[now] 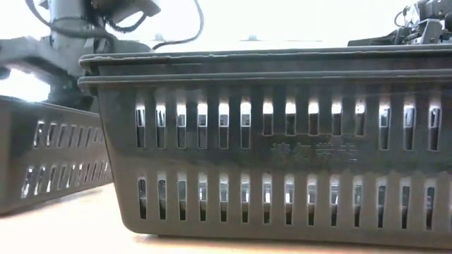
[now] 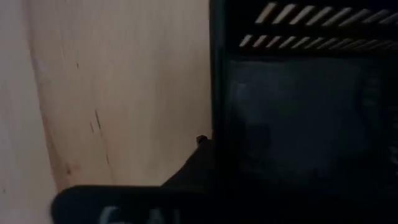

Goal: Stack baskets by color
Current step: Stack the left black basket on top of the right black basket

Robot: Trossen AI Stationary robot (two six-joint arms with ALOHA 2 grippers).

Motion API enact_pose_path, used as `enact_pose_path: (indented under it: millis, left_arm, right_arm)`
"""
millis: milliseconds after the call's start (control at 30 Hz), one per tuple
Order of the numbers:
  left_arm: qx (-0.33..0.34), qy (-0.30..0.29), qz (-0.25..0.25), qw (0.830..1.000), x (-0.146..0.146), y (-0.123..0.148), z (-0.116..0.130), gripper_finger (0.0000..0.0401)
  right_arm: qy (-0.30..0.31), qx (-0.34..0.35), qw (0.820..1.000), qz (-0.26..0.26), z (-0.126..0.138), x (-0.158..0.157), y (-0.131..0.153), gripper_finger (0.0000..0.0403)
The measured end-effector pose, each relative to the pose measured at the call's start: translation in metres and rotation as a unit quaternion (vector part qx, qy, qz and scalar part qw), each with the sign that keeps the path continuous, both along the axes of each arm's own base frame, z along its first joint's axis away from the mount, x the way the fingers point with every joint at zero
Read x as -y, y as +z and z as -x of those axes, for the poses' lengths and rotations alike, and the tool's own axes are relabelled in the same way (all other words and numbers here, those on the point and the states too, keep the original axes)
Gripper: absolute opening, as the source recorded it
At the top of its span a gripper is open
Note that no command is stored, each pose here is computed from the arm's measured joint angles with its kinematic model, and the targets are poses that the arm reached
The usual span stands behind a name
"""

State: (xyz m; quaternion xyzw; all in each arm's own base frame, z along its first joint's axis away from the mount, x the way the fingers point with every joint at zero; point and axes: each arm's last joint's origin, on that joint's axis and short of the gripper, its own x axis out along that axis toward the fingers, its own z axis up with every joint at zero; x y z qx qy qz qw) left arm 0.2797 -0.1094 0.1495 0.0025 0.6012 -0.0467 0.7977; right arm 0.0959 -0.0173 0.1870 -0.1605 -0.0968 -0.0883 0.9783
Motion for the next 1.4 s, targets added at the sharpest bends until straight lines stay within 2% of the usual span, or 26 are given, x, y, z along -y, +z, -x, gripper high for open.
enact_pose_path:
  millis: [167,367,500,633,800,933,1067,1267,1400]
  left_arm:
    - [-0.006,-0.029,-0.019,0.999,0.002,0.020,-0.008,0.0009]
    - [-0.016,-0.077,-0.053,0.995,0.004,0.063,-0.019,0.0005]
    - [0.023,-0.135,-0.064,0.989,0.007,0.094,-0.031,0.0005]
    - [0.113,-0.214,-0.078,0.967,0.013,0.120,-0.047,0.0006]
    - [0.252,-0.272,-0.103,0.923,0.019,0.138,-0.068,0.0007]
    - [0.308,-0.337,-0.151,0.877,0.022,0.144,-0.075,0.0008]
    - [0.341,-0.418,-0.215,0.814,0.024,0.148,-0.079,0.0008]
    - [0.384,-0.464,-0.280,0.748,0.030,0.141,-0.098,0.0008]
    - [0.364,-0.533,-0.320,0.693,0.035,0.120,-0.109,0.0008]
  right_arm:
    - [0.000,-0.001,1.000,0.000,0.000,0.000,0.000,0.0020]
    - [0.000,-0.001,1.000,0.000,0.000,0.000,0.000,0.0020]
    - [0.000,0.000,1.000,0.000,0.000,0.000,0.000,0.0020]
    - [0.000,0.000,1.000,0.000,0.000,0.000,0.000,0.0020]
    - [0.000,-0.001,1.000,0.000,0.000,0.000,0.000,0.0020]
    - [0.000,-0.001,1.000,0.000,0.000,0.000,0.000,0.0020]
    - [0.000,-0.001,1.000,0.000,0.000,0.000,0.000,0.0021]
    - [0.000,0.000,1.000,0.000,0.000,0.000,0.000,0.0021]
    - [0.000,0.000,1.000,0.000,0.000,0.000,0.000,0.0020]
